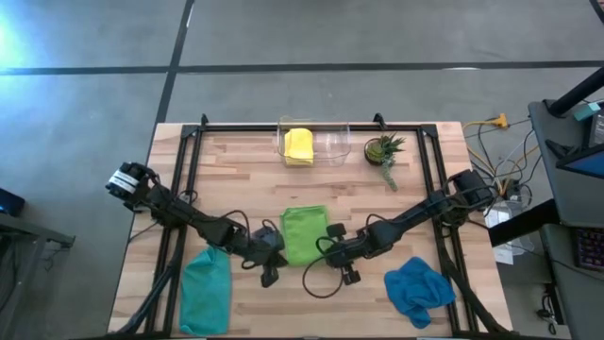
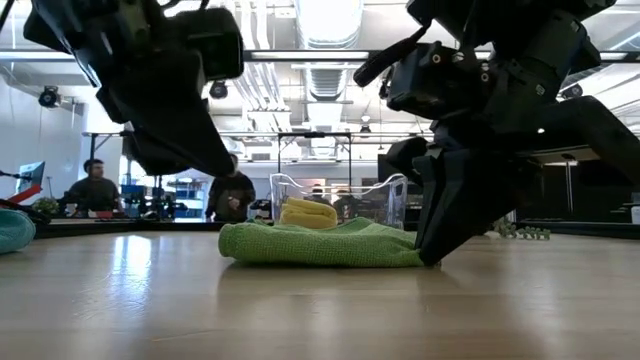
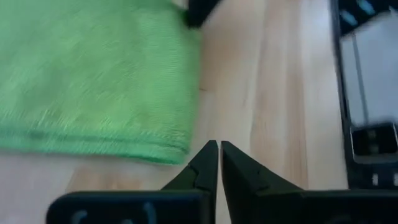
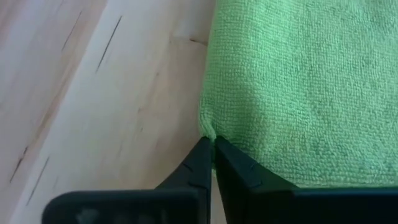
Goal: Fold microfiber towels
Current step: Fold the green microfiber towel
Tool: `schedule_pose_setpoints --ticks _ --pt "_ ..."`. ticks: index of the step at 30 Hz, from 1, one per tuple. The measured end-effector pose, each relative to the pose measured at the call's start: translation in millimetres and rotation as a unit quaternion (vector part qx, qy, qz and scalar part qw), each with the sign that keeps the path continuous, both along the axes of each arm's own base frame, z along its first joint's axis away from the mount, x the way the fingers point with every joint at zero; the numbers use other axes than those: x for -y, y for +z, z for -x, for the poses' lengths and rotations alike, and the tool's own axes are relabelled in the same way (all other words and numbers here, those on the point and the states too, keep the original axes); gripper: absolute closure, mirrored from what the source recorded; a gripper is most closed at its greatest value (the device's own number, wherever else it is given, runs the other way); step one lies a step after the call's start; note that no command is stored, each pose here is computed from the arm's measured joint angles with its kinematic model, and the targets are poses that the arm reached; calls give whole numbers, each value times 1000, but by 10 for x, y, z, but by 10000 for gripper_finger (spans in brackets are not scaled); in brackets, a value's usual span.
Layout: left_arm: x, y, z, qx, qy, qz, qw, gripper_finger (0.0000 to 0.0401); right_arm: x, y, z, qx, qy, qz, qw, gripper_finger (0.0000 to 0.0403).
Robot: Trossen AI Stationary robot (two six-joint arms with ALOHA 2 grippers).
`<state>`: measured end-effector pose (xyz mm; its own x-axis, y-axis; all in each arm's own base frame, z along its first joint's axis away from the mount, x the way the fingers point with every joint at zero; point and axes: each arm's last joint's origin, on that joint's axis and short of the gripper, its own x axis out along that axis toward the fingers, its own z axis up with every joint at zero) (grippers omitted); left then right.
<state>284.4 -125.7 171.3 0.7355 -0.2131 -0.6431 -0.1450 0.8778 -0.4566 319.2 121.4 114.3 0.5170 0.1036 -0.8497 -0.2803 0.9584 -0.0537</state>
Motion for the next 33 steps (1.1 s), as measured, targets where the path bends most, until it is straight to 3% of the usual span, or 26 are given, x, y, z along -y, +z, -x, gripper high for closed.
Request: schedule_pose_setpoints --ticks 4,10,16,24,28,33 --pt "30 15 1 17 -69 -48 996 355 -1 -2 1 -1 -6 -5 1000 393" --pt "38 11 10 38 -129 -134 982 247 -1 -4 2 -4 -18 -14 1000 393" --pt "13 15 -1 67 -180 -263 945 163 -2 -5 2 -6 -33 -25 999 394" --pt "123 -74 -45 81 -280 -368 883 146 11 -7 -1 -9 -41 -31 999 394" --pt "207 -108 -113 77 -287 -438 849 145 38 -7 -11 -13 -59 -45 997 394" --pt "253 -219 -216 33 -294 -487 822 145 51 -7 -16 -13 -61 -46 997 394"
